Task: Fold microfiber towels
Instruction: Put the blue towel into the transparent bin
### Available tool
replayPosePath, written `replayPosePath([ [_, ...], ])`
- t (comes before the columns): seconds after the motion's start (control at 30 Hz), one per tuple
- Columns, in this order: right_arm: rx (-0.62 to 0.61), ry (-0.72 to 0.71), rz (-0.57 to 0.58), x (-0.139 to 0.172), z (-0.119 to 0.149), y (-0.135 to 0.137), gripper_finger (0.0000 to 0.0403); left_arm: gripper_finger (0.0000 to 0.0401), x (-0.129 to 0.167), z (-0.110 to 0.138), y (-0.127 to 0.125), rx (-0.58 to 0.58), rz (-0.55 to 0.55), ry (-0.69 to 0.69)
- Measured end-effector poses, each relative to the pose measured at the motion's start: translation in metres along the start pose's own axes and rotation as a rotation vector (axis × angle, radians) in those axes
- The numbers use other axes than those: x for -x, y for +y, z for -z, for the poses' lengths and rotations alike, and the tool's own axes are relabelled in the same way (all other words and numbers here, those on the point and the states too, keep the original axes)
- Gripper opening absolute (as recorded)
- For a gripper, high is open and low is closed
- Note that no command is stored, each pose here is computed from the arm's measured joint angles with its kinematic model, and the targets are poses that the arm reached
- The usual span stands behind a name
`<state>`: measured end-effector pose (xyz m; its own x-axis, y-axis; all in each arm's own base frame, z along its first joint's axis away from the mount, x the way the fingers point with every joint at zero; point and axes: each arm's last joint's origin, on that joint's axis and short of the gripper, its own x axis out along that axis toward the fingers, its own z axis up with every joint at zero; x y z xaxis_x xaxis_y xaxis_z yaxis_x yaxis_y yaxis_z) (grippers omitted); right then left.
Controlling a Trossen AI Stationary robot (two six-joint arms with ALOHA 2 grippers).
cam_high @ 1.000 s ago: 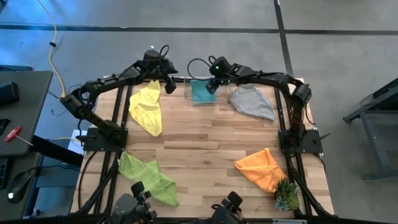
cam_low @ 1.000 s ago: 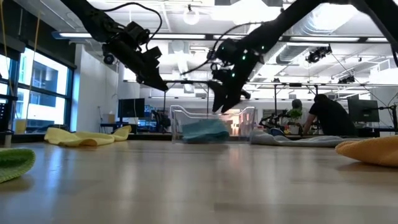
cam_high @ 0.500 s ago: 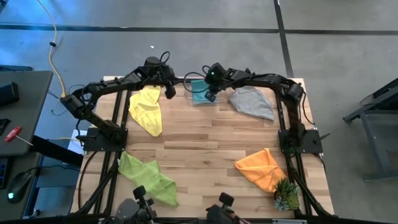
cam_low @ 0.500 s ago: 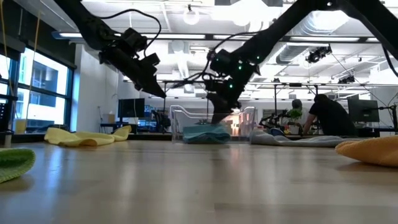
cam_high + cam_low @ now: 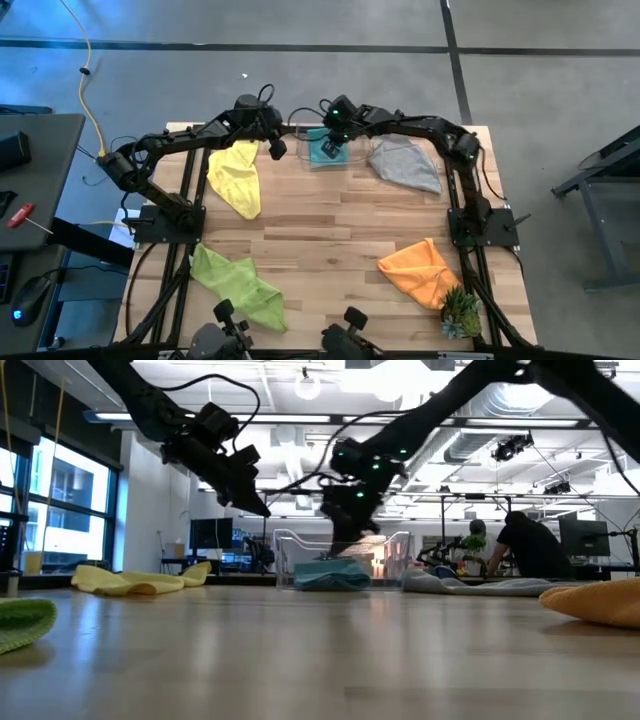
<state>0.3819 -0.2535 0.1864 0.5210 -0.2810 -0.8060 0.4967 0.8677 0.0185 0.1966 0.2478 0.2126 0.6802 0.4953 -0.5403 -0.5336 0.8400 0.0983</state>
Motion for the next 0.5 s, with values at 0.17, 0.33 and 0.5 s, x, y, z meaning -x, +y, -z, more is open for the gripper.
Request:
replayPosePath([
  [0.17,0.008,0.155,-0.013,-0.032,-0.001,-0.001,0.0000,0.0000,0.000,0.002,0.002,0.031,-0.049,0.031],
  [0.33,0.011,0.243,0.005,-0.038,-0.001,-0.002,0.0000,0.0000,0.000,0.003,0.001,0.031,-0.047,0.042],
  [0.5,-0.009,0.309,0.004,-0.035,0.004,-0.002,0.0000,0.0000,0.001,0.004,0.006,0.032,-0.063,0.043],
])
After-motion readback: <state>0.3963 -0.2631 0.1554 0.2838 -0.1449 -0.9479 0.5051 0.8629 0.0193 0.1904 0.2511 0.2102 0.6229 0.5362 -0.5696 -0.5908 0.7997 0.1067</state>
